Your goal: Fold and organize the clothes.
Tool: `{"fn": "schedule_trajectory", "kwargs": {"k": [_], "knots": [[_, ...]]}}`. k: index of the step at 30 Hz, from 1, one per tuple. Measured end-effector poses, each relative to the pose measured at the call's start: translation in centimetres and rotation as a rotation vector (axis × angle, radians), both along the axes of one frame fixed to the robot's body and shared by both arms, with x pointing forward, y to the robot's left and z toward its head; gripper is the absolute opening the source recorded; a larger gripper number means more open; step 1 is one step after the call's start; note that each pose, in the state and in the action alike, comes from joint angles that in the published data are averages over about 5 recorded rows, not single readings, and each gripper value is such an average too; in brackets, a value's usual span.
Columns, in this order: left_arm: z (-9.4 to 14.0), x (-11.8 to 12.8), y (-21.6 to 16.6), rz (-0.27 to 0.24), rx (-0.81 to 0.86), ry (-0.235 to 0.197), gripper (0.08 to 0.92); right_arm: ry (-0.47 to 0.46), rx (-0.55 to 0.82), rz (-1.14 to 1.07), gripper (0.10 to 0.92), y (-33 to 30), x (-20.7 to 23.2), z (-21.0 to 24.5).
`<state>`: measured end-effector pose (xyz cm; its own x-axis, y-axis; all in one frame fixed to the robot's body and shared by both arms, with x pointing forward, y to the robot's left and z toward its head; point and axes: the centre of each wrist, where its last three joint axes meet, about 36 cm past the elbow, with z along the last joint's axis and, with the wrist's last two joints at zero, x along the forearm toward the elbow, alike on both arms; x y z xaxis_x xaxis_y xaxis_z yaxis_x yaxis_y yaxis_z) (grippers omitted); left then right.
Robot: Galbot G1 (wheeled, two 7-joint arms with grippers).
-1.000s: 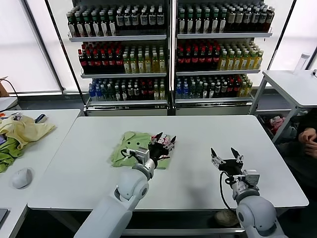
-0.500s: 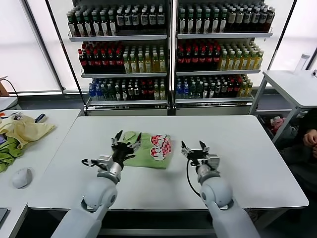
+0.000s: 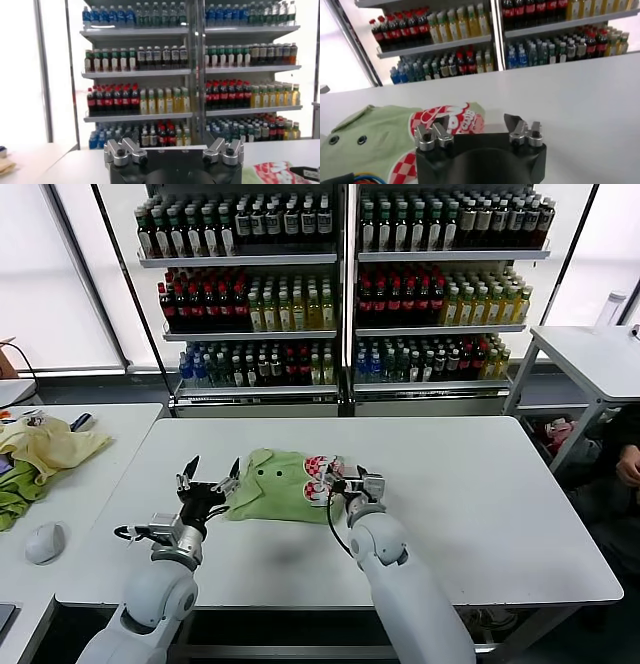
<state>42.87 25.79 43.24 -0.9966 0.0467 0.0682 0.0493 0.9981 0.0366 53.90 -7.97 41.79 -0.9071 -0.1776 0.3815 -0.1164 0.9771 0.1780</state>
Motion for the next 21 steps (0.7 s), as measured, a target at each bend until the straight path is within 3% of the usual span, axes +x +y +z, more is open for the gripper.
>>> {"fn": "schedule_trajectory", "kwargs": {"k": [8, 21], "knots": [[-0.5, -0.8, 0.8, 0.018, 0.008, 0.008, 0.823, 0.052, -0.003, -0.005, 0.475, 1.5, 2.2, -0.6], [-0.9, -1.8, 0.9, 0.026, 0.001, 0.014, 0.823, 0.091, -0.131, -0.008, 0.136, 0.0, 5.0, -1.3]]}}
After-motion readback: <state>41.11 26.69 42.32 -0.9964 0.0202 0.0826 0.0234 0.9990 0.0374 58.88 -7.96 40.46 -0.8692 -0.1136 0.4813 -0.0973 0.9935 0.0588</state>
